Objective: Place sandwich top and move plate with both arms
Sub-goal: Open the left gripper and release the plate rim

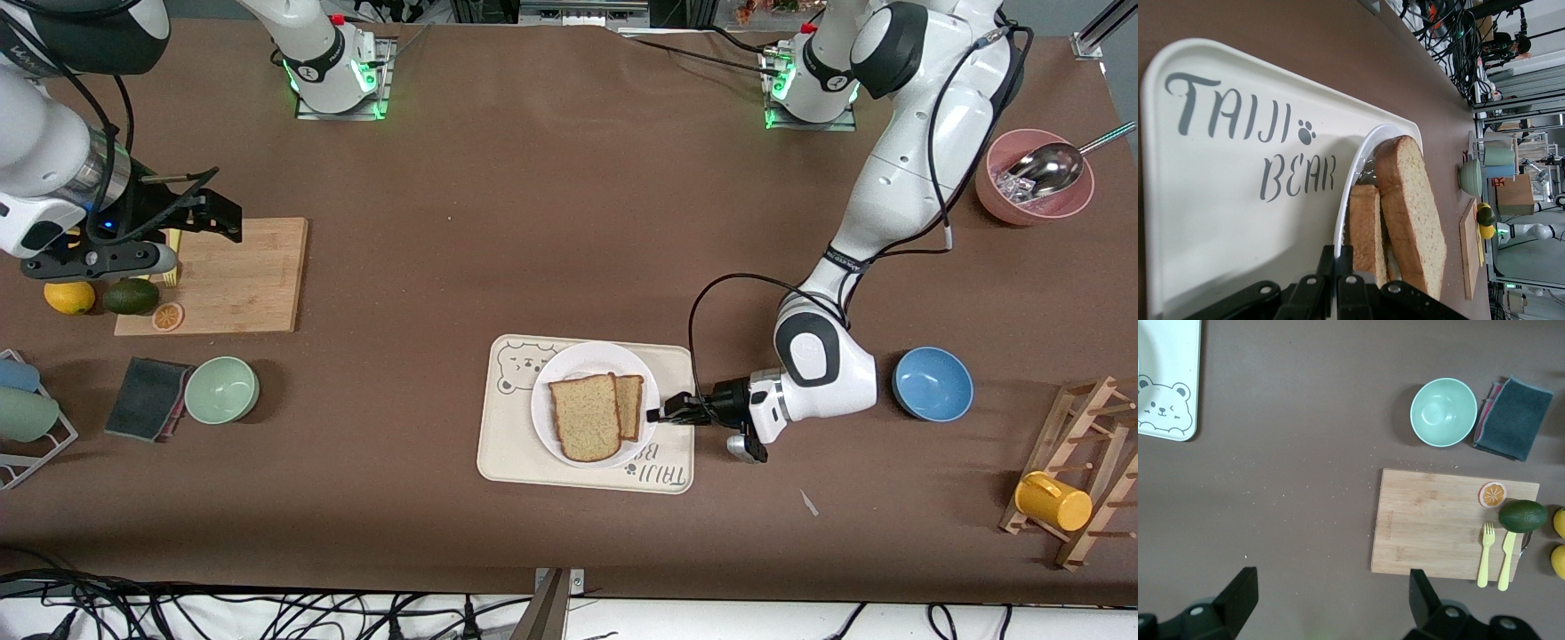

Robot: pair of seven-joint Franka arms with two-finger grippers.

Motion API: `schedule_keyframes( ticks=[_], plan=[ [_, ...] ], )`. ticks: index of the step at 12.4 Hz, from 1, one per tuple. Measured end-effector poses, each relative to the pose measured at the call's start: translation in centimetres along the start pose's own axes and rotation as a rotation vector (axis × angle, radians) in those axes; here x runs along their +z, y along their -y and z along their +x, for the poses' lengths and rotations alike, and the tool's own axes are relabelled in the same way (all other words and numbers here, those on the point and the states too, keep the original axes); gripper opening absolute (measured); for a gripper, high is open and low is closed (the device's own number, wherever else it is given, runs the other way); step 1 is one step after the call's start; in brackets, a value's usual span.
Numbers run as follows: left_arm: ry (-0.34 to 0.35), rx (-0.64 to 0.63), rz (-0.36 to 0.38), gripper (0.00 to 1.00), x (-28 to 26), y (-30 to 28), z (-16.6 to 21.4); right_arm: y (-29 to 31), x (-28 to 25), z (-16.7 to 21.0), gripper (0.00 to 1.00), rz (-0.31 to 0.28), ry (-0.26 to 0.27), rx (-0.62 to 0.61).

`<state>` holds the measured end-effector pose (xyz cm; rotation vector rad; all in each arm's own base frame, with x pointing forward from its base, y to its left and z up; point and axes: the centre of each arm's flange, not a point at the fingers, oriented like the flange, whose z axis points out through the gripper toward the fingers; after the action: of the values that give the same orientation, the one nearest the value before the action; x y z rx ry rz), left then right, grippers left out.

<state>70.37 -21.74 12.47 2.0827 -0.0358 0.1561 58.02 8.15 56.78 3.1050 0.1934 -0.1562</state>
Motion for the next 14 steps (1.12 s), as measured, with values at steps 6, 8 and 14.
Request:
schedule_keyframes(
  ticks=[6,8,14],
  plan=[
    [-0.006,-0.005,-0.007,0.08,0.22,0.82,-0.13,0.00,0.00,0.00,1.00,0.000,0.000,0.000],
    [-0.011,-0.005,-0.009,0.29,0.03,0.73,0.10,0.00,0.00,0.00,1.00,0.000,0.000,0.000],
    [-0.017,-0.004,-0.022,0.61,-0.06,0.21,0.43,-0.01,0.00,0.00,1.00,0.000,0.000,0.000]
  ],
)
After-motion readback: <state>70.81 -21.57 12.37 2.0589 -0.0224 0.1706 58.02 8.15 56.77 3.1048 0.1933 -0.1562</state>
